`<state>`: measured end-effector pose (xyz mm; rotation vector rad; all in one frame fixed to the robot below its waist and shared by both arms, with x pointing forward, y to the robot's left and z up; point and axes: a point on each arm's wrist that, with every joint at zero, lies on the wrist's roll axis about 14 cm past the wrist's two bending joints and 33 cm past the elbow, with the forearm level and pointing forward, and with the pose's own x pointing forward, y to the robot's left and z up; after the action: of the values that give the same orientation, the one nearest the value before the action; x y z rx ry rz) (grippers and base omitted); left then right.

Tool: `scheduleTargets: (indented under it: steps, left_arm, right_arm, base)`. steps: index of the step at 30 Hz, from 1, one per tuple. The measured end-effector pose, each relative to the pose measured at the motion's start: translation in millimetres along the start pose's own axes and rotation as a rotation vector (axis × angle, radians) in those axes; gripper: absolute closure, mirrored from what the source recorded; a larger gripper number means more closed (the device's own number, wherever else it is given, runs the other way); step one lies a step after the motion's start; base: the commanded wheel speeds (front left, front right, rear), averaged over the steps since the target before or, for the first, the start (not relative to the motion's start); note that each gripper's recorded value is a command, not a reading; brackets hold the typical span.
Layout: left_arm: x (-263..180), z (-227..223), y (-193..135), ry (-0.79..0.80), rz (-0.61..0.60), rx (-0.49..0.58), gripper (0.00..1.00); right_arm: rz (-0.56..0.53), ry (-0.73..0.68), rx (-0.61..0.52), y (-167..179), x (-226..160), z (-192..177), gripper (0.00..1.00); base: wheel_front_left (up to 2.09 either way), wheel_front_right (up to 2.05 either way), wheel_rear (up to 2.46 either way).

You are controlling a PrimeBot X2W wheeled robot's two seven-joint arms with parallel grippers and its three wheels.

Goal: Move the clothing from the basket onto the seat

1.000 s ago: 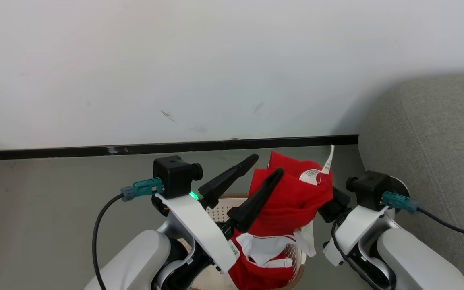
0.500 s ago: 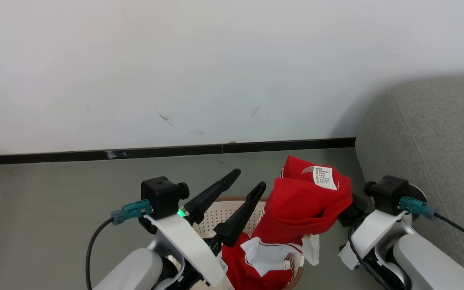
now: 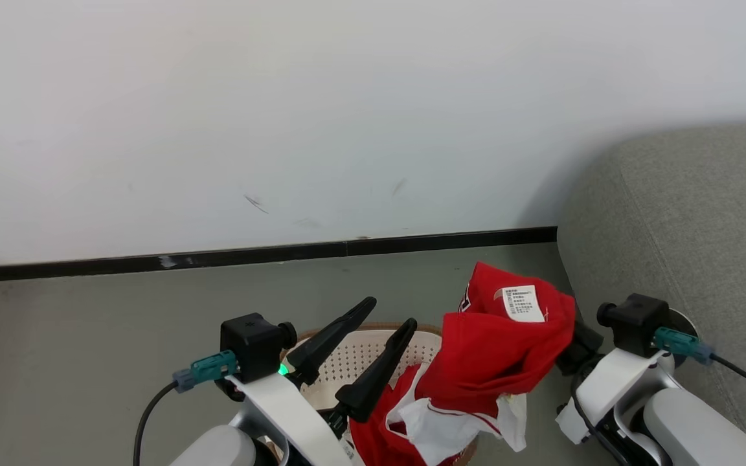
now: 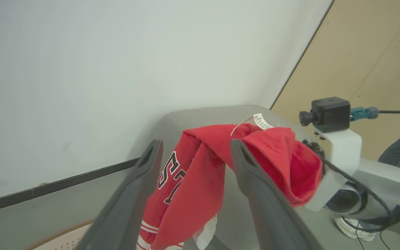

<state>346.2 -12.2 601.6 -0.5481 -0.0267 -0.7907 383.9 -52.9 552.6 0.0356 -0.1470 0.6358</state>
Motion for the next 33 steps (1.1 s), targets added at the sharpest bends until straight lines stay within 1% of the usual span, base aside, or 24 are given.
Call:
scheduleTargets:
  steps: [7,12,19,31,33]
  left_arm:
    - [5,4,-3,-0.026,-0.027,0.035,0.0]
    - [9,2,-7,-0.032,-0.045,0.034,0.0]
    - [13,3,-17,-0.049,-0.088,0.065,0.0]
    - [17,-9,-42,-0.038,-0.177,0.041,0.0]
    - [20,-12,-49,-0.037,-0.201,0.036,0.0]
  right_arm:
    - [-0.066,0.0,-0.029,-27,-9,3,1.0]
    - [-0.096,-0.014,-0.048,-36,-14,9,1.0]
    - [-0.13,-0.024,-0.061,-43,-25,14,1.0]
    - [-0.218,-0.022,-0.082,-62,-54,18,1.0]
    - [-0.259,-0.016,-0.083,-70,-67,18,1.0]
  base:
    - [0.0,0.0,0.0]
    - [0.0,0.0,0.0]
    - [0.0,0.0,0.0]
    - [0.0,0.0,0.0]
    - [0.0,0.0,0.0]
